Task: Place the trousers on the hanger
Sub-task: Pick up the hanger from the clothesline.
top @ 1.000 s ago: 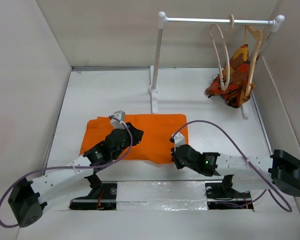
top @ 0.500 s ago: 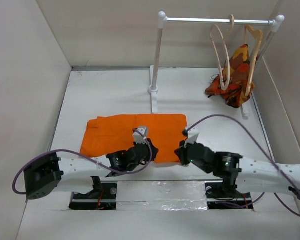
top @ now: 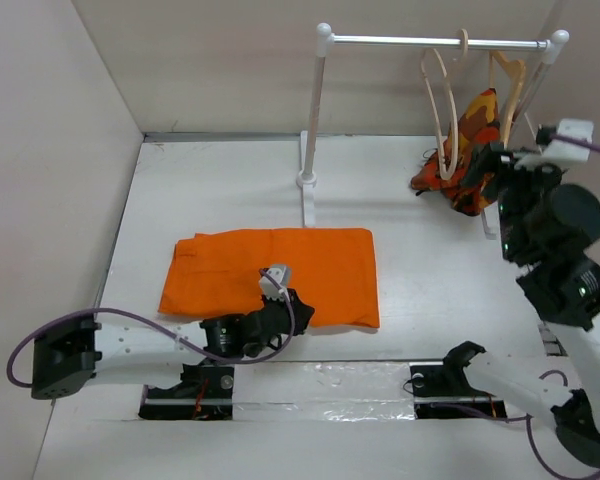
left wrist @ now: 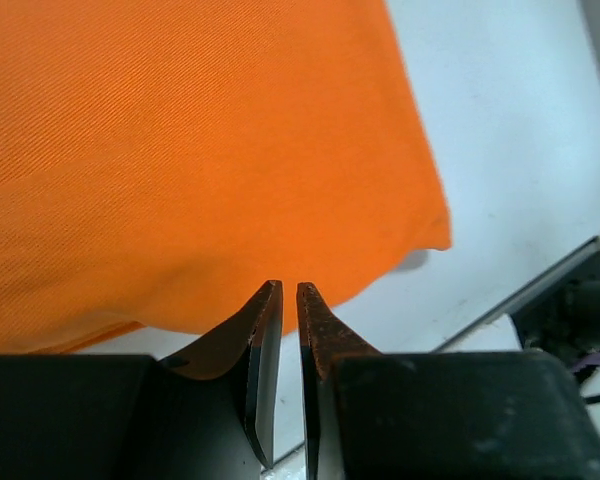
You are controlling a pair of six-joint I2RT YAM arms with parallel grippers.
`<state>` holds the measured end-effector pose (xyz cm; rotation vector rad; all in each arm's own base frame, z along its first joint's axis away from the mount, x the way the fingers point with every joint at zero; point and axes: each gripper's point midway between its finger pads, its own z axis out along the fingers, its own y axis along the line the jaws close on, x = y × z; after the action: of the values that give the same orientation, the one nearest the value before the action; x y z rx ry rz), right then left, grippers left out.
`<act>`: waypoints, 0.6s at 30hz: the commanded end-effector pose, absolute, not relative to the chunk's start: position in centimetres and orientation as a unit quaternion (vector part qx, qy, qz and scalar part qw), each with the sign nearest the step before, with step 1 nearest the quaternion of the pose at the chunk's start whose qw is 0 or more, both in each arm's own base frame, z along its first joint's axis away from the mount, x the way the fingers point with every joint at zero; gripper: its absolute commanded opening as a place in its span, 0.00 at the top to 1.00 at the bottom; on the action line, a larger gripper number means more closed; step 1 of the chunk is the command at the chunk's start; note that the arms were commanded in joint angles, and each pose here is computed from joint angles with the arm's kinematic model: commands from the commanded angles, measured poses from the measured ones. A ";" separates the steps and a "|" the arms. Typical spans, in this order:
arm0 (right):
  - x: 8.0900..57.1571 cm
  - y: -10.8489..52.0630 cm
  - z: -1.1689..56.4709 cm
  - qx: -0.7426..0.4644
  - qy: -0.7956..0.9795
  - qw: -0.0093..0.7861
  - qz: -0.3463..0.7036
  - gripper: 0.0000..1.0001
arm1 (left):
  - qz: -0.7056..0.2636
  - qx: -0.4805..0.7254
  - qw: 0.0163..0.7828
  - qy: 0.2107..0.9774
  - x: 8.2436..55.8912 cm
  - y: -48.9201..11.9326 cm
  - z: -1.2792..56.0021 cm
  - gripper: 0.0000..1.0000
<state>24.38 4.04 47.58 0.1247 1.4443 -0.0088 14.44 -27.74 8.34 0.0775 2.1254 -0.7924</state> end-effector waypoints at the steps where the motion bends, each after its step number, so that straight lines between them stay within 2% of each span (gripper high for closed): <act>1: 30.4 4.4 47.0 -0.052 0.696 0.710 -0.092 0.20 | -0.331 0.015 0.455 0.827 14.4 -27.3 11.4 0.90; 4: 35.2 3.8 45.8 -0.080 0.724 0.682 -0.072 0.17 | -0.343 0.010 0.463 0.817 13.9 -26.7 12.8 0.89; 10: 40.2 2.9 43.4 -0.097 0.742 0.663 -0.033 0.17 | -0.344 0.001 0.467 0.815 13.4 -24.9 13.4 0.87; 16: 43.1 1.7 39.6 -0.081 0.764 0.638 -0.052 0.36 | -0.349 -0.005 0.472 0.810 13.4 -23.9 13.7 0.85; 18: 43.3 1.7 38.7 -0.078 0.767 0.635 -0.050 0.48 | -0.349 -0.003 0.472 0.809 13.3 -23.8 13.9 0.85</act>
<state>43.48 1.15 35.52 -0.1675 1.8699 -0.1452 13.14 -24.43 13.97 0.0005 1.9877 -0.8805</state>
